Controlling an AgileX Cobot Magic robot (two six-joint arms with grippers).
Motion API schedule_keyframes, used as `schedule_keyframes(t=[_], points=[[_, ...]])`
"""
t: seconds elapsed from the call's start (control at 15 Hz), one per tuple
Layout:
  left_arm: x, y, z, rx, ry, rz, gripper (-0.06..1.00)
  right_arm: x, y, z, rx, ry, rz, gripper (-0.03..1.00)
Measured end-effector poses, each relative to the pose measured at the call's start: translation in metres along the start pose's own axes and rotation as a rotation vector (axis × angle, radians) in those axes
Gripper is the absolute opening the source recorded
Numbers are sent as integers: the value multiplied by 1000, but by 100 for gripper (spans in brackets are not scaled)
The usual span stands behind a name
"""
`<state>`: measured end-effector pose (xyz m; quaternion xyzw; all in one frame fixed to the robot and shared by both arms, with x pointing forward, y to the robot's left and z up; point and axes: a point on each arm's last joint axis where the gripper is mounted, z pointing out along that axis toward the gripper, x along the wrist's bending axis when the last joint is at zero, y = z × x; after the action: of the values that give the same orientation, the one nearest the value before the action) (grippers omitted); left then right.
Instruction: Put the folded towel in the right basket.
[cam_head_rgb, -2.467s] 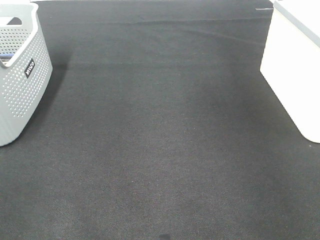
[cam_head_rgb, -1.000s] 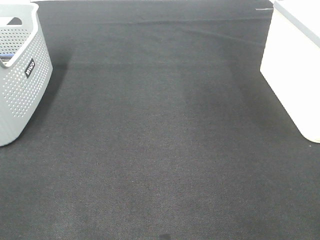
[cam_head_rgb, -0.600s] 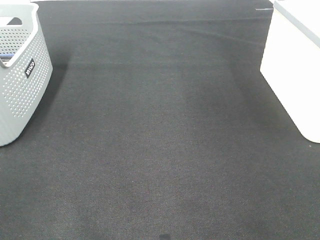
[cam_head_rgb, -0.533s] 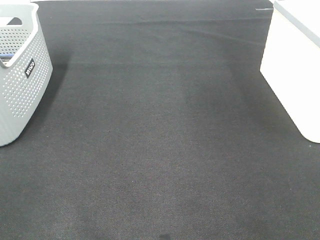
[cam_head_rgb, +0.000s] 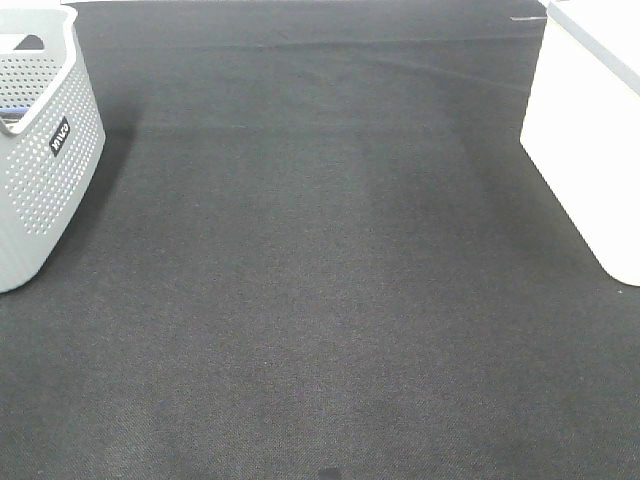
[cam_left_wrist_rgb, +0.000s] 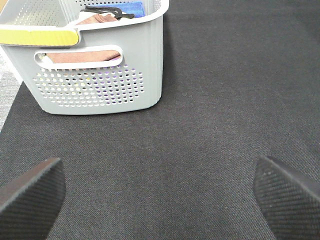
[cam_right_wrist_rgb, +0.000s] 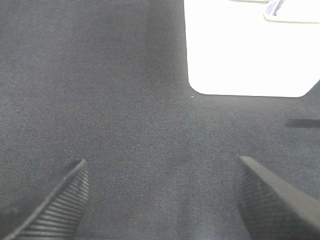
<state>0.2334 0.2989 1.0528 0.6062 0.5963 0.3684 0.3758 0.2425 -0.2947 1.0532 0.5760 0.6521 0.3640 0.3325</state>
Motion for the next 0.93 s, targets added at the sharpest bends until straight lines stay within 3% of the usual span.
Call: schedule_keyframes(t=[0.47, 0.93], points=[[0, 0, 0, 0, 0, 0, 97, 0, 0, 0, 0, 0, 0, 75], [0, 0, 0, 0, 0, 0, 97, 1, -5, -9, -74, -5, -2, 75]])
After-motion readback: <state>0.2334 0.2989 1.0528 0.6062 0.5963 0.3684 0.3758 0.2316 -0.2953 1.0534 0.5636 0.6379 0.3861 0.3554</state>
